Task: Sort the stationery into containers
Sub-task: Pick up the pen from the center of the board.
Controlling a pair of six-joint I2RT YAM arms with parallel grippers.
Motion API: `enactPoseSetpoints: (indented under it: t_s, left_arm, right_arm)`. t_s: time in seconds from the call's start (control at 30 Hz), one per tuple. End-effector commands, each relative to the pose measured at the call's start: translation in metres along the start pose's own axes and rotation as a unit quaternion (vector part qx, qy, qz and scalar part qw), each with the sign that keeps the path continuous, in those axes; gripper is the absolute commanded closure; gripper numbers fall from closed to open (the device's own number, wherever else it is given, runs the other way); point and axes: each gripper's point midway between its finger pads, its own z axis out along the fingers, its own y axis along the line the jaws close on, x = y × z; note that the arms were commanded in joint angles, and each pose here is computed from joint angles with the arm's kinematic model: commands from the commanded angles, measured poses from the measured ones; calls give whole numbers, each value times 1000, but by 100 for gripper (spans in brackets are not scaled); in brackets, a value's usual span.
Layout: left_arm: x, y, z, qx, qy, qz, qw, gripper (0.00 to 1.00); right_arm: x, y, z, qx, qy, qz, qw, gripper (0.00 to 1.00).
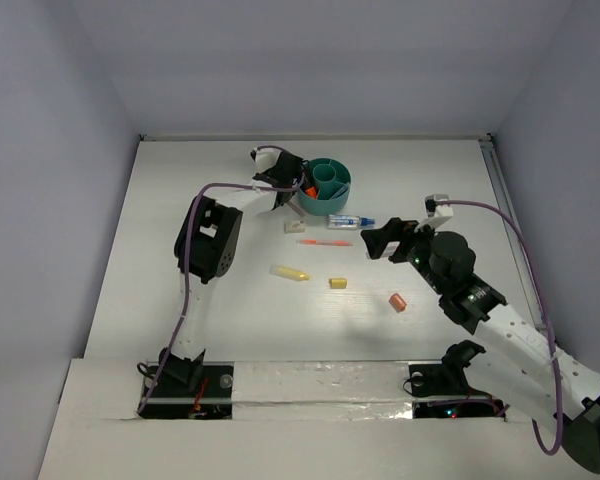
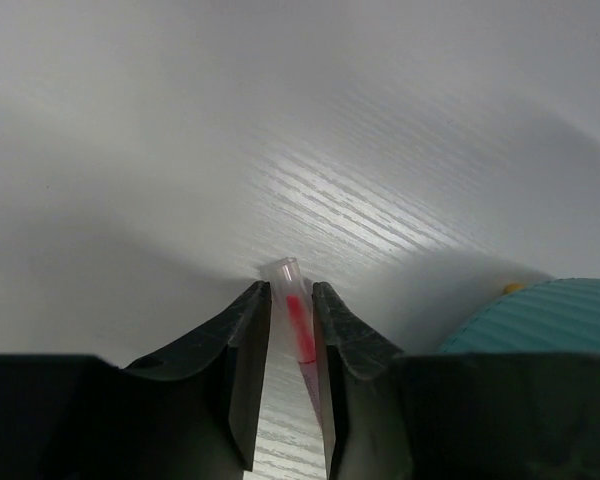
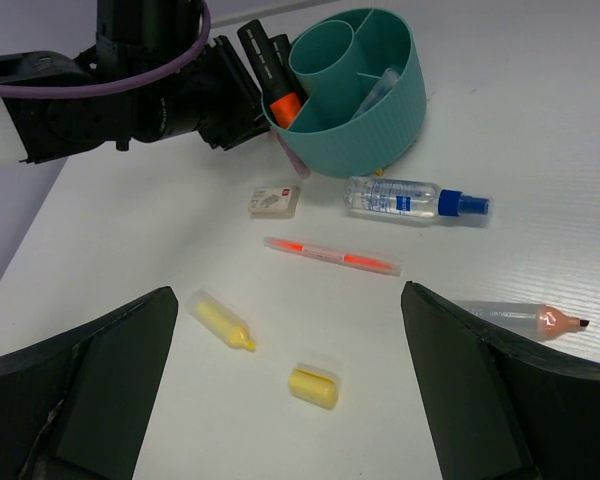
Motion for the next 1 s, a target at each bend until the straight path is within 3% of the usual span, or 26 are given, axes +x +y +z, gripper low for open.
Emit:
enactPoseSetpoints:
  t_s: [0.0, 0.1, 0.3, 0.53, 0.73, 0.97]
  left_arm:
    - [28, 32, 7, -64, 32, 49, 996, 79]
    - [29, 43, 8, -85, 28, 67, 994, 80]
    - [26, 54, 5, -99, 25, 111, 989, 96]
    - [19, 51, 5, -95, 11, 110, 989, 100]
    - [-25, 43, -25, -74, -59, 63, 993, 100]
    - [-97, 43, -93, -32, -166, 4, 986, 100]
  right_arm:
    - [-29, 15, -5, -19, -35, 3, 999, 0]
    - [-32, 16, -9, -20, -41, 4, 999, 0]
    - [-33, 16, -10, -21, -43, 4, 999, 0]
    - [-33, 18, -10, -26, -40, 5, 999, 0]
    - [-30, 18, -7, -26, -36, 4, 999, 0]
    - [-20, 18, 0, -28, -21, 4, 999, 0]
